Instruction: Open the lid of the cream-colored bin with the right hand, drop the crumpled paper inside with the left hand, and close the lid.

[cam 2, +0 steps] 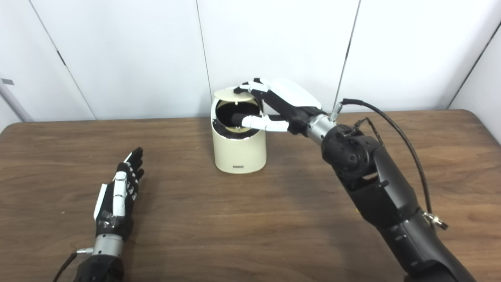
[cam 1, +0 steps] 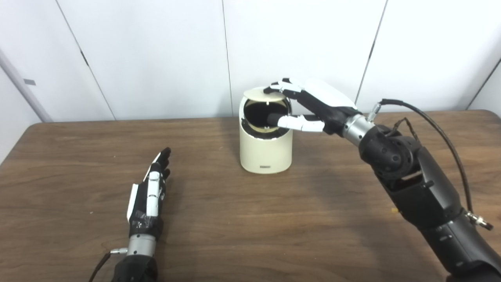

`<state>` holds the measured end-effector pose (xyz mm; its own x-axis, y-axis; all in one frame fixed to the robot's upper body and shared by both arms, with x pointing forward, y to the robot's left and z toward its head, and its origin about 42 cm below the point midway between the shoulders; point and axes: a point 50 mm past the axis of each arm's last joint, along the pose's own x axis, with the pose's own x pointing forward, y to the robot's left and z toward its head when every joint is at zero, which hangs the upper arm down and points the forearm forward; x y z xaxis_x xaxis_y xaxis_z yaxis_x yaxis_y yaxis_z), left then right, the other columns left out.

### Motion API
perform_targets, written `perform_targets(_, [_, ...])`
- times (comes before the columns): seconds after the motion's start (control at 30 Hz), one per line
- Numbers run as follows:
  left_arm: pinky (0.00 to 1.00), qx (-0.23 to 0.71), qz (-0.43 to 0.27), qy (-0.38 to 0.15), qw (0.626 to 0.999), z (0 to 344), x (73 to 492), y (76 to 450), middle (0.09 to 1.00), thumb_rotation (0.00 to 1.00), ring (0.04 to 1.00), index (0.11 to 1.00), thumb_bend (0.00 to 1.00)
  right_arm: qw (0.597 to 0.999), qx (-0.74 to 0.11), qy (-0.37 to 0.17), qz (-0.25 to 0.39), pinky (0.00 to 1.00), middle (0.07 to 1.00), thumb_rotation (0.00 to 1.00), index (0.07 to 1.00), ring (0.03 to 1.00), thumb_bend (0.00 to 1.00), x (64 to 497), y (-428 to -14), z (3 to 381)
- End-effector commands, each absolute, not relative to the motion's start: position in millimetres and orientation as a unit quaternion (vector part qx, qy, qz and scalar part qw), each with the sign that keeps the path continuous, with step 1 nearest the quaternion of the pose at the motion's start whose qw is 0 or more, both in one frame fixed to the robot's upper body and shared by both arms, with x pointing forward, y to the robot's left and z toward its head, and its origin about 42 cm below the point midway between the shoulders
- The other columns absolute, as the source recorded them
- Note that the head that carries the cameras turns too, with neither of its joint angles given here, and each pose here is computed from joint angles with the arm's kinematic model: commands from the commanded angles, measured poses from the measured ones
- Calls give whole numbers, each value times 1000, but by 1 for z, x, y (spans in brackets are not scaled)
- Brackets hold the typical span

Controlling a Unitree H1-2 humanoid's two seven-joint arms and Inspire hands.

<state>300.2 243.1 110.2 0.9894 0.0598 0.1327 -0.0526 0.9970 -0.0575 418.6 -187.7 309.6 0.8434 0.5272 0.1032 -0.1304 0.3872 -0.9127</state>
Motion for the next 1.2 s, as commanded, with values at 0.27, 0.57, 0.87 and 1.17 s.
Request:
perform_targets(0.27, [1000,-49,26,-14,998,78,284,227,981,991,1000,943,433,792,-530,-232,197,934,947,994,866,999,542,410,-193,320])
perform_targets(0.57, [1000,-44,29,-11,999,79,284,227,980,992,1000,939,444,771,-556,-231,210,979,948,994,866,1000,541,401,-189,307])
perform_targets(0.87, [1000,-44,28,-11,999,79,284,226,980,989,1000,933,440,757,-568,-231,225,1000,956,1000,880,1000,544,395,-185,295])
perform_targets(1.17, [1000,-45,32,-12,998,80,284,224,976,955,1000,925,449,750,-573,-231,237,1000,957,1000,870,1000,546,393,-182,288])
